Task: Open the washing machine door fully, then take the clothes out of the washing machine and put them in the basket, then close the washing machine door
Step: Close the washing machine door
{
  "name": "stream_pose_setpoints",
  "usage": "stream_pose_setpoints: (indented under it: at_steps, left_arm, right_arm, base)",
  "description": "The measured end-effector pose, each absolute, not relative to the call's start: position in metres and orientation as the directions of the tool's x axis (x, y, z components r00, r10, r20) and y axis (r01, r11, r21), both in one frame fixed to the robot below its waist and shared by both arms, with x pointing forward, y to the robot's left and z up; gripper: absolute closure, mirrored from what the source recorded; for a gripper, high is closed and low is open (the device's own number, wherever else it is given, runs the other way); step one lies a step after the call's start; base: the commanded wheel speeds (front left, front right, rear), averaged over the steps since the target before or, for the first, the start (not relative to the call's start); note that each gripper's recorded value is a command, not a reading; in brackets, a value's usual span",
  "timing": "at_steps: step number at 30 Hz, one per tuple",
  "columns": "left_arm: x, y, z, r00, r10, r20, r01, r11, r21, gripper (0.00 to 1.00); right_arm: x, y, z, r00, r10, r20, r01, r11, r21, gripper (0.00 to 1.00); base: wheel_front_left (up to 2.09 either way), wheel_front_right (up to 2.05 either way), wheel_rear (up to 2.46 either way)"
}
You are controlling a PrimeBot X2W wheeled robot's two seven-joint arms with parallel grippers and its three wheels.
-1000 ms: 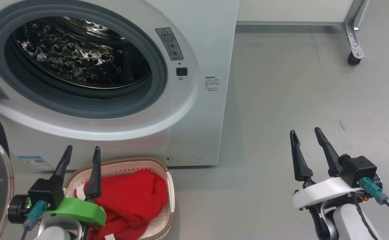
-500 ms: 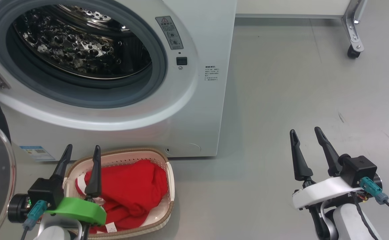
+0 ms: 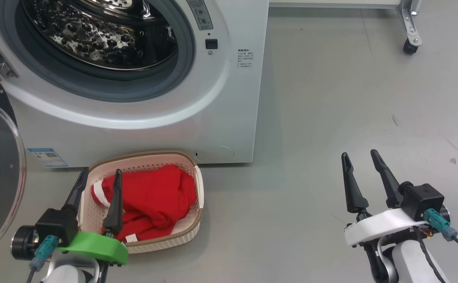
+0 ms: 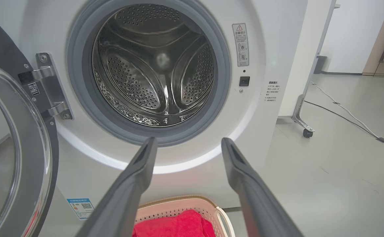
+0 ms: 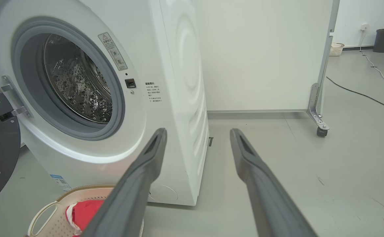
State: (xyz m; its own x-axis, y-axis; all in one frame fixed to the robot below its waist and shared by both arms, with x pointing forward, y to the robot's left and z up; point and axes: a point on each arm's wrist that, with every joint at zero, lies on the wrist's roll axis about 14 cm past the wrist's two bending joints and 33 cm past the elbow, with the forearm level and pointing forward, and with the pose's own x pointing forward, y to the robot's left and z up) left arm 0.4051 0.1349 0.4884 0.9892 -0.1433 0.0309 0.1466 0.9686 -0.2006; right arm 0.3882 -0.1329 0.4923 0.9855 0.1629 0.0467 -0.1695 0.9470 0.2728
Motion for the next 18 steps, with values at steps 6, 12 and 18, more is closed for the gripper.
stream_pose_setpoints:
  at_steps: [6,12,18]
  left_arm:
    - [0.4052,0.1357,0.4894,0.989,-0.141,0.034,0.145,0.969,-0.200,0.00]
    - [0.4054,0.1364,0.4916,0.989,-0.139,0.042,0.144,0.969,-0.200,0.00]
    - [0.4050,0.1361,0.4922,0.989,-0.140,0.044,0.146,0.970,-0.197,0.00]
  right_arm:
    - [0.3884,-0.1323,0.4922,0.985,0.164,0.047,-0.171,0.947,0.273,0.00]
    - [0.3882,-0.1324,0.4927,0.985,0.164,0.048,-0.171,0.947,0.273,0.00]
    - [0.3878,-0.1326,0.4930,0.985,0.163,0.049,-0.170,0.947,0.273,0.00]
  base:
    - [-1.05,1.05,0.00]
    - [-0.80,0.80,0.00]
    - [-0.56,0.56,0.00]
